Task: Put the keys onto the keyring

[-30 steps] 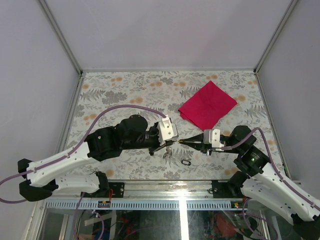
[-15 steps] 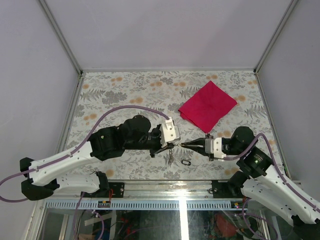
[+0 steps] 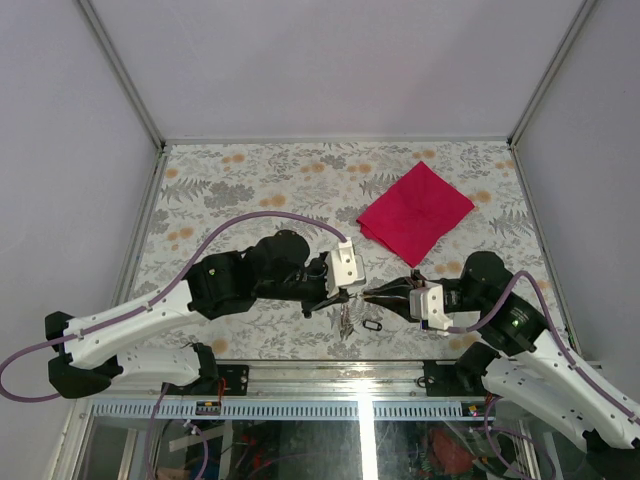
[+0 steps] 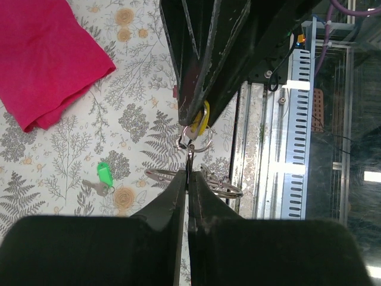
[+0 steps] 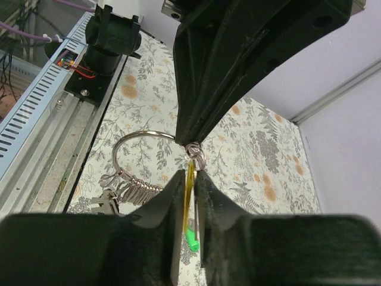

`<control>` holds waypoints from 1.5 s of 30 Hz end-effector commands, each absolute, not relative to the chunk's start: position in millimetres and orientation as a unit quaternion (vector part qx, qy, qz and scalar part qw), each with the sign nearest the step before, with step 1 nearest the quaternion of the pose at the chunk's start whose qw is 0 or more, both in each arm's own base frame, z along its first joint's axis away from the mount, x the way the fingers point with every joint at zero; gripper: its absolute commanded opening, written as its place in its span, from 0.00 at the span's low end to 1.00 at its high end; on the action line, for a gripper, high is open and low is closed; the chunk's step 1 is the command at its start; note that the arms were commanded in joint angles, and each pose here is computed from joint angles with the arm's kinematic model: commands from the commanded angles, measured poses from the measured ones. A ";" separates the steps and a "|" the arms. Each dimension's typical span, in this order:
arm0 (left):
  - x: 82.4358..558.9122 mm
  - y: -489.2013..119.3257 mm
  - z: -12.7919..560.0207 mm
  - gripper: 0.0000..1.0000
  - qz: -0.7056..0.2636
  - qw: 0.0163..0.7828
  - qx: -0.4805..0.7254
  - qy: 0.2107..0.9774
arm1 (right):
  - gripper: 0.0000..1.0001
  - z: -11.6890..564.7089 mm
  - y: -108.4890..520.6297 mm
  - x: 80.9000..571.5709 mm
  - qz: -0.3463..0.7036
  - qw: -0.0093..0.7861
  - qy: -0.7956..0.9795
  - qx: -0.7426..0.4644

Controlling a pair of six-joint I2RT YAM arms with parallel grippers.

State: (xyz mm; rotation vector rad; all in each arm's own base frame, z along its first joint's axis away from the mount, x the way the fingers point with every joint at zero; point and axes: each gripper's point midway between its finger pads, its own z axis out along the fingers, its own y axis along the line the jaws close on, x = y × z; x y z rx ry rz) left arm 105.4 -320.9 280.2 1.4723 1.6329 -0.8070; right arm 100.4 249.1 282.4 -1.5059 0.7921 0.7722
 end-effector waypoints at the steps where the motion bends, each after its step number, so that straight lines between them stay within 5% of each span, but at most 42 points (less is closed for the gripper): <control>1: 109.7 -323.3 298.2 0.00 -0.317 0.412 0.576 0.630 | 0.25 313.0 247.0 92.5 0.330 0.616 0.305 -0.647; 12: 120.3 -319.8 295.6 0.00 -0.299 0.426 0.553 0.651 | 0.42 323.3 229.2 115.0 0.305 0.654 0.399 -0.566; 22: 141.9 -322.7 293.2 0.00 -0.286 0.449 0.474 0.701 | 0.41 329.6 225.2 140.5 0.344 0.641 0.522 -0.445; 45: 140.4 -327.6 287.2 0.00 -0.287 0.437 0.482 0.703 | 0.35 307.8 262.3 118.6 0.411 0.576 0.453 -0.543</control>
